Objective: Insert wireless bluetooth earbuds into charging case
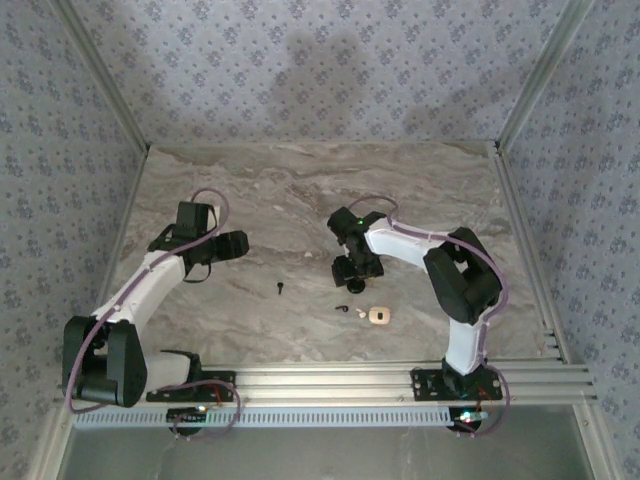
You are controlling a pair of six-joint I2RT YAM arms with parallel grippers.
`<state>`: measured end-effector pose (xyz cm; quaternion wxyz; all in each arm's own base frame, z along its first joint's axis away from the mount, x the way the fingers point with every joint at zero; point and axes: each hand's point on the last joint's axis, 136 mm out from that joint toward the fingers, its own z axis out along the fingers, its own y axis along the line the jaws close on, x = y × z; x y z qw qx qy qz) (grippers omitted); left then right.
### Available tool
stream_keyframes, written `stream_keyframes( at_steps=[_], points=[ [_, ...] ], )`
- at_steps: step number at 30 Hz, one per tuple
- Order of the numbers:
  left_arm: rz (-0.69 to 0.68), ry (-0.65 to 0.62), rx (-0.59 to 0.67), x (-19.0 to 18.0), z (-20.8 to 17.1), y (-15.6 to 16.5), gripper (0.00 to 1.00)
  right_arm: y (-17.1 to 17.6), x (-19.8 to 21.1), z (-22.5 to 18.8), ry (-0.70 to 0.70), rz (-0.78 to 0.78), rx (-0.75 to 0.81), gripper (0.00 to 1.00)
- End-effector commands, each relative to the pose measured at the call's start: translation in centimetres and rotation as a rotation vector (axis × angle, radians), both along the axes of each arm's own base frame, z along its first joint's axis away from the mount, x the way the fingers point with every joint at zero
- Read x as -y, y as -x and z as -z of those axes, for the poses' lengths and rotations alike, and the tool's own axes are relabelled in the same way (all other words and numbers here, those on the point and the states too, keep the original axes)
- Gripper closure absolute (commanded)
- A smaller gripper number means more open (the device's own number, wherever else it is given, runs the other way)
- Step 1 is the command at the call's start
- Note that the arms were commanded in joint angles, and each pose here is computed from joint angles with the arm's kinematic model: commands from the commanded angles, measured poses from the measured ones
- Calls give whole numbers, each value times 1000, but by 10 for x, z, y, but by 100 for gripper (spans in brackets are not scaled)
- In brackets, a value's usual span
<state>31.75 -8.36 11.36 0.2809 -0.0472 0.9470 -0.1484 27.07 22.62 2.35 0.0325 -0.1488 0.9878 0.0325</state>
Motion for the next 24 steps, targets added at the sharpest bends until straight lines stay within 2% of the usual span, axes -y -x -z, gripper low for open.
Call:
stream_keyframes(
  at_steps=[1,9,24],
  points=[
    [15,10,-4,1,-1,2,26,9,1,4,24,12,-38,28],
    [16,9,-4,1,-2,2,26,15,6,10,59,18,-58,31],
    [18,13,-7,2,-2,2,29,22,10,7,50,23,-33,49]
  ],
)
